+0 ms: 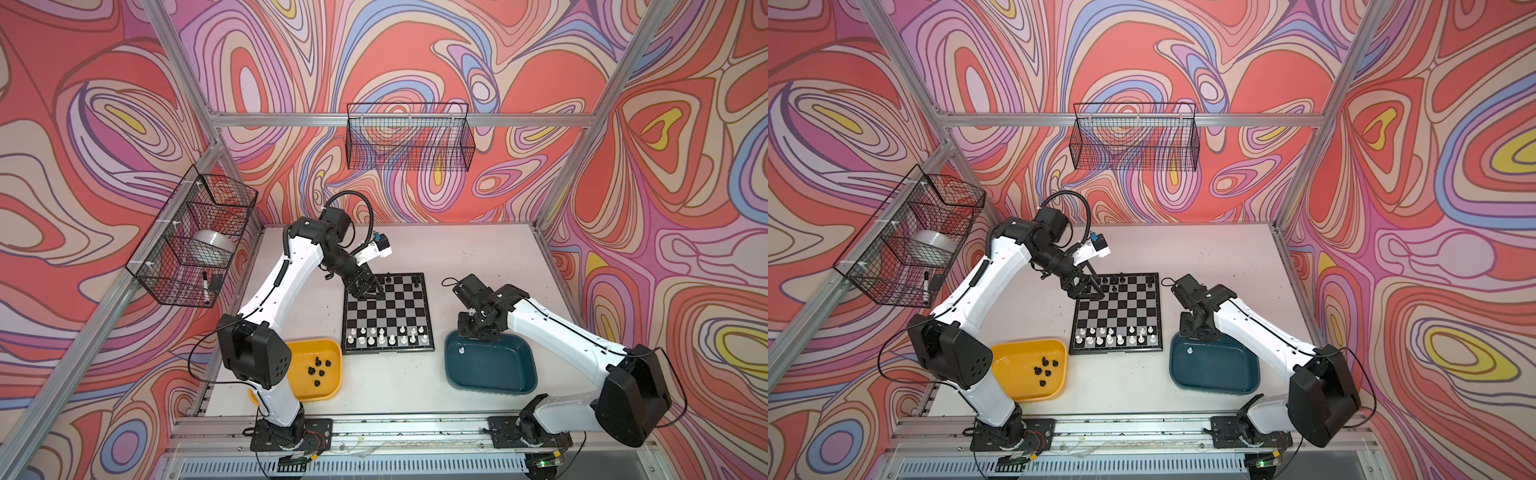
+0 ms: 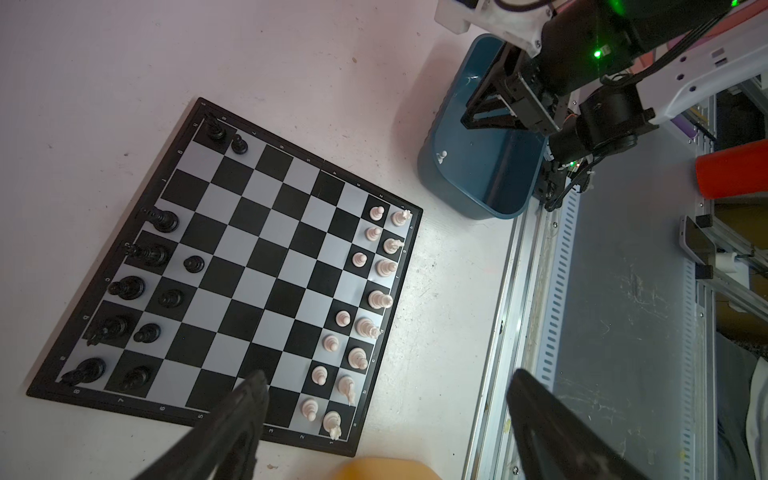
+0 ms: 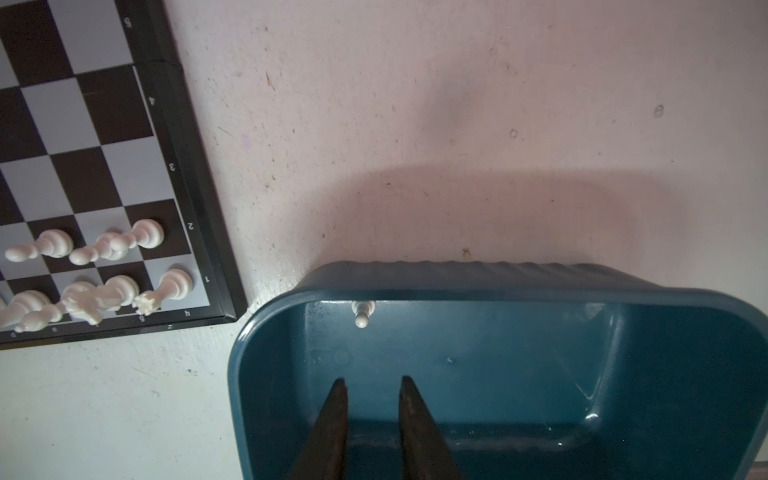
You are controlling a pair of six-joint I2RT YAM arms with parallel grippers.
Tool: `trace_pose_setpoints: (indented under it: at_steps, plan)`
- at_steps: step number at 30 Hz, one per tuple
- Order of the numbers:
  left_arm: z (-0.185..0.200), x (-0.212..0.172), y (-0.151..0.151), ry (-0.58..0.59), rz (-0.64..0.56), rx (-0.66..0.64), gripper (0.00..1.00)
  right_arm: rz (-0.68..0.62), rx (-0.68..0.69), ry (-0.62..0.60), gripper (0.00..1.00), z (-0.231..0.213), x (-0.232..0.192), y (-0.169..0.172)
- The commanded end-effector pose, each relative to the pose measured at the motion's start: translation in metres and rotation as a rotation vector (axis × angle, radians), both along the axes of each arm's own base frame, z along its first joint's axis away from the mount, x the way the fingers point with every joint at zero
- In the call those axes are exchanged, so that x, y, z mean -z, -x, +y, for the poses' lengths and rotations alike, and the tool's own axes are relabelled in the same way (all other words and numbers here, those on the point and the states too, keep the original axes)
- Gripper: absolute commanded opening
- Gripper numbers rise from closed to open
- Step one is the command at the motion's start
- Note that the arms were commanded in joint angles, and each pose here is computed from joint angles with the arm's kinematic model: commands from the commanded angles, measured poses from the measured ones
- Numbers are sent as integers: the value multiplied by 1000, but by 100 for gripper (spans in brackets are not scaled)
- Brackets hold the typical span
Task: Set up the chess pieces on the board
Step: 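Lower the open right gripper into the teal tray toward the last white pawn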
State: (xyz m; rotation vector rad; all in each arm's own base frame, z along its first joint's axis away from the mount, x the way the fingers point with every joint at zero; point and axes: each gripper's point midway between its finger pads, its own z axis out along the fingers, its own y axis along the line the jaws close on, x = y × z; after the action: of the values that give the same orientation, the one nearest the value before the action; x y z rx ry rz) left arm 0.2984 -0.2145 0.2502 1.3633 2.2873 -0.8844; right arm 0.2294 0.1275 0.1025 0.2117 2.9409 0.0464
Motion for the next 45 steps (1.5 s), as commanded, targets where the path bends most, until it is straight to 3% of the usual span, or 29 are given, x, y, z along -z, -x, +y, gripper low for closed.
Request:
trace_pose_setpoints:
  at_steps: [1,23,45]
  plan:
    - [0,1,4,-5,29,7,91,-14,30,1,23,-5,1,1]
    - [0,5,5,-16,38,7,91,79,12,-54,21,11,43,7]
    - [1,8,4,-27,37,1,91,117,-5,-5,20,7,68,7]
